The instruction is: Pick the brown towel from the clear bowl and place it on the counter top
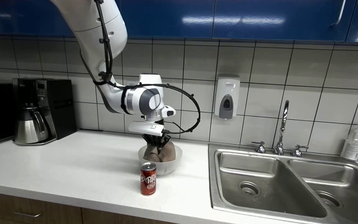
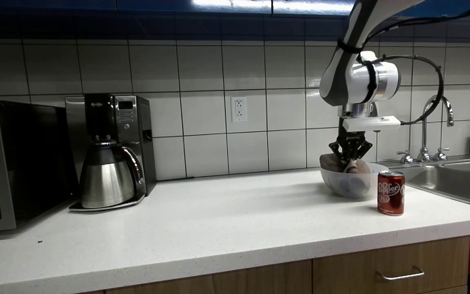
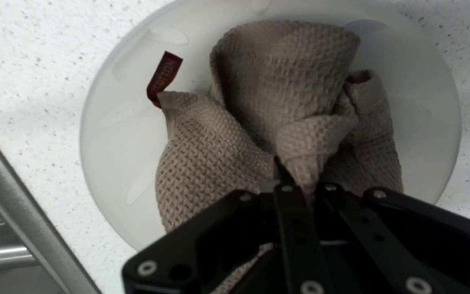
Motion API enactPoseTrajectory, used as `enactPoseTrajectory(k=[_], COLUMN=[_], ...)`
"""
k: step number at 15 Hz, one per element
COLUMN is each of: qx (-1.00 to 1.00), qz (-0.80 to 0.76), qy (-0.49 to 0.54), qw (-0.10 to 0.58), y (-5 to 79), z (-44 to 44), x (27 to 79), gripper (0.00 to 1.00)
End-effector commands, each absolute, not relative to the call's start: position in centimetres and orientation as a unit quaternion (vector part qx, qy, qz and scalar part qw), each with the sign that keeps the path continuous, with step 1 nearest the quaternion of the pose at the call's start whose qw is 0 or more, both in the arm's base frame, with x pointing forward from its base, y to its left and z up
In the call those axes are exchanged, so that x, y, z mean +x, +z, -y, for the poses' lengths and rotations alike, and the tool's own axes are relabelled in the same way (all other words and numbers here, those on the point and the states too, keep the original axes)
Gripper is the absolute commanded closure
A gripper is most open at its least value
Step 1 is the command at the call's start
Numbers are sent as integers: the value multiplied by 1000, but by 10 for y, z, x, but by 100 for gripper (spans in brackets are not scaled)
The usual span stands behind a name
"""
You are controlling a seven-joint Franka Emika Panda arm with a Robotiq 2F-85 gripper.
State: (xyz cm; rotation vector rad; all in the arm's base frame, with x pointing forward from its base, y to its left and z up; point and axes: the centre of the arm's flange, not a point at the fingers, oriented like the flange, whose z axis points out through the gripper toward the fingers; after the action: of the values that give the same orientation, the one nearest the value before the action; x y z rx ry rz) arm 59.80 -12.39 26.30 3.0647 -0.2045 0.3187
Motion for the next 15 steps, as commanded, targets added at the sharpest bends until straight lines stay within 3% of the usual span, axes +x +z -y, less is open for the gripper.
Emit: enactPoseTrajectory(k=[1,15], qx=[989,971], qz=[55,4], qy=[133,234], qw=[28,44], y=[310,439], z=[115,61], x=[566,500], gripper=[98,98])
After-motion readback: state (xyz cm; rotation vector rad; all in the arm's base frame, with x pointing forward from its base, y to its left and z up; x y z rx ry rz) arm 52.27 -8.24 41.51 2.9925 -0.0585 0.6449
